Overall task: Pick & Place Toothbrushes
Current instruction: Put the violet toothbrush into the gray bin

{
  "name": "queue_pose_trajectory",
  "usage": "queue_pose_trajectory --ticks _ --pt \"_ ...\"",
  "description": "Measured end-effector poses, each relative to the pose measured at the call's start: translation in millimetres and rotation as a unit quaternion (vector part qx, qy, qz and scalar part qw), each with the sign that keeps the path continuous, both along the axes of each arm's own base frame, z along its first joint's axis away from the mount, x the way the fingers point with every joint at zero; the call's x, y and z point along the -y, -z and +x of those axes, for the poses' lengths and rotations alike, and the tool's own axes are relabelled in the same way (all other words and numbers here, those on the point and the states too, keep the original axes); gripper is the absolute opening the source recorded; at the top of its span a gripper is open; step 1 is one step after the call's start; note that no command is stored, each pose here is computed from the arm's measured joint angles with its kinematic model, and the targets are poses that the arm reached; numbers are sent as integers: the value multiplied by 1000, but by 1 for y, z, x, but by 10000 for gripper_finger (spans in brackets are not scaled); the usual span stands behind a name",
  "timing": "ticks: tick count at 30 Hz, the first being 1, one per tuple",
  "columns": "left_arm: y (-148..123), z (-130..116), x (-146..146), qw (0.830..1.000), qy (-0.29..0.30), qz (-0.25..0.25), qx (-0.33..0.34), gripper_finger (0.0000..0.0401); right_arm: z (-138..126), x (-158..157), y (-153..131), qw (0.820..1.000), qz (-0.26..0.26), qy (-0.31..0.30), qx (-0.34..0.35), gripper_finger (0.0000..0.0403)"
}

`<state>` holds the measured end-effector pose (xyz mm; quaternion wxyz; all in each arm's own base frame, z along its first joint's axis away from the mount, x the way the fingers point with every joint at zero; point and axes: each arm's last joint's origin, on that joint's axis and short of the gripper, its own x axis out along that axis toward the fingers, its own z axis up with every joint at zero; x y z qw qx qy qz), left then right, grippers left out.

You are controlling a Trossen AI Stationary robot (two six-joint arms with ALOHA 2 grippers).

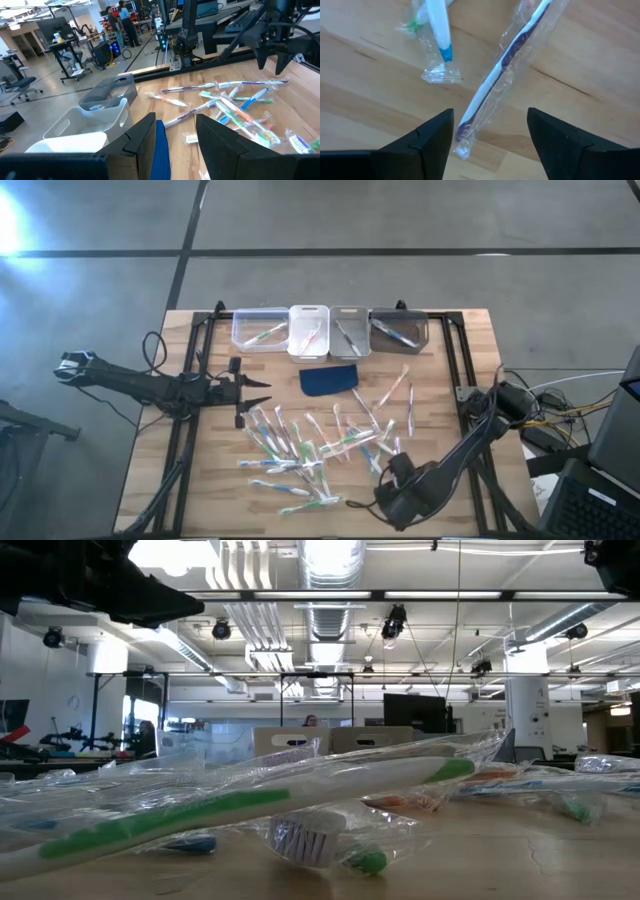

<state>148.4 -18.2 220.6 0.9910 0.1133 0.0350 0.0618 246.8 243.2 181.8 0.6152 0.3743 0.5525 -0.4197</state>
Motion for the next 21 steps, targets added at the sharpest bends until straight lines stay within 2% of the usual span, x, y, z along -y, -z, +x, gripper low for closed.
queue_pose_trajectory --ticks 15,21 --pt "0 0 0 1000 0 -2 0 147 5 -6 30 999 -11 -1 -35 281" --pt "0 0 0 1000 0 -2 0 147 5 -7 32 999 -14 1 -36 263"
